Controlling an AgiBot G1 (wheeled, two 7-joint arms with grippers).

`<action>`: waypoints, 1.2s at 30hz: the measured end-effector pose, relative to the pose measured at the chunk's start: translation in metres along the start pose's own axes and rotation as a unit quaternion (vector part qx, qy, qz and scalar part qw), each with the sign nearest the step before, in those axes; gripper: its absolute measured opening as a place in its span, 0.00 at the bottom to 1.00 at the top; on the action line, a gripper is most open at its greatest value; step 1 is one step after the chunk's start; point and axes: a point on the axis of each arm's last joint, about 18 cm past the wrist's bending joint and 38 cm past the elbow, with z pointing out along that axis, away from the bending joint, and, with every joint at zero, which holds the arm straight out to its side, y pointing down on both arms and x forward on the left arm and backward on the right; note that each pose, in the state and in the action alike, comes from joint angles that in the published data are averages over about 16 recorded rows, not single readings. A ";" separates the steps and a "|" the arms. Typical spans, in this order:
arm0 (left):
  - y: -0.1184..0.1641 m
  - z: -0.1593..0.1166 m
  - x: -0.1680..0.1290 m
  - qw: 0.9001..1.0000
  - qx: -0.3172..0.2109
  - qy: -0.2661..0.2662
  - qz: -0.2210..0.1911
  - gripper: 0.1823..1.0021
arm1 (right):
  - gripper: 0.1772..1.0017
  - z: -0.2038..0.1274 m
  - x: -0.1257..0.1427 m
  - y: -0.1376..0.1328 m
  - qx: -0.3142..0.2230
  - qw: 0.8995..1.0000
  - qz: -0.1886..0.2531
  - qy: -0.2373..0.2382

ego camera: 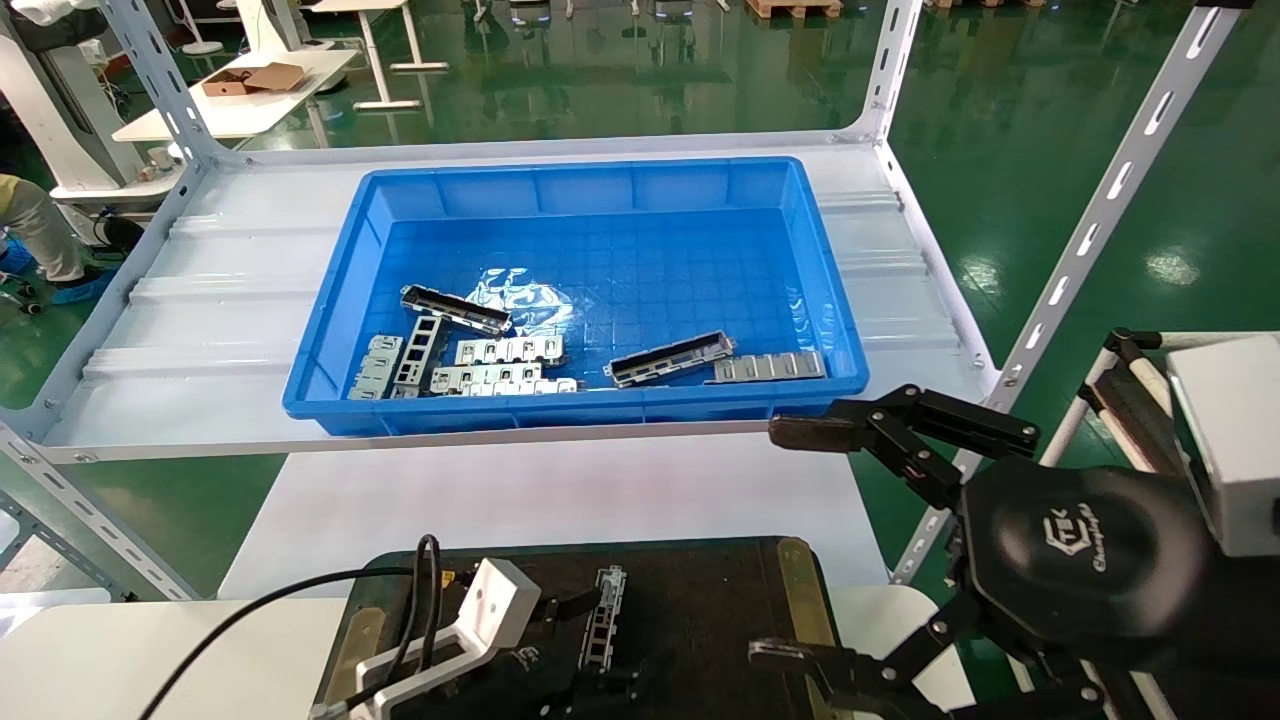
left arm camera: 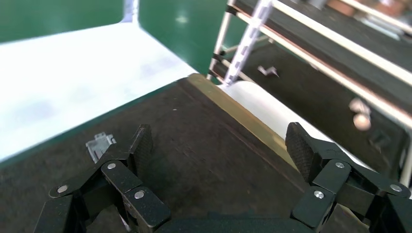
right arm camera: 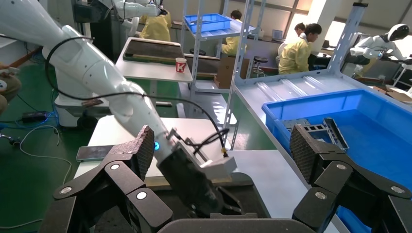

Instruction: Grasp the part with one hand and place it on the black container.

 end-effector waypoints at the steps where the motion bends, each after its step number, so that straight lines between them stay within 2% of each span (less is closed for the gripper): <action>1: -0.002 -0.004 -0.001 1.000 -0.001 0.008 0.013 0.99 | 0.98 0.000 0.000 0.000 0.000 1.000 0.000 0.000; 11: -0.017 -0.047 -0.007 0.988 -0.001 0.071 0.134 1.00 | 1.00 0.000 0.000 0.000 0.000 1.000 0.000 0.000; 19: -0.027 -0.079 -0.010 0.974 0.004 0.108 0.201 1.00 | 1.00 0.000 0.000 0.000 0.000 1.000 0.000 0.000; 26: -0.036 -0.099 -0.013 0.965 0.008 0.124 0.229 1.00 | 1.00 0.000 0.000 0.000 0.000 1.000 0.000 0.000; 36: -0.045 -0.112 -0.015 0.965 0.012 0.129 0.230 1.00 | 1.00 0.000 0.000 0.000 0.000 1.000 0.000 0.000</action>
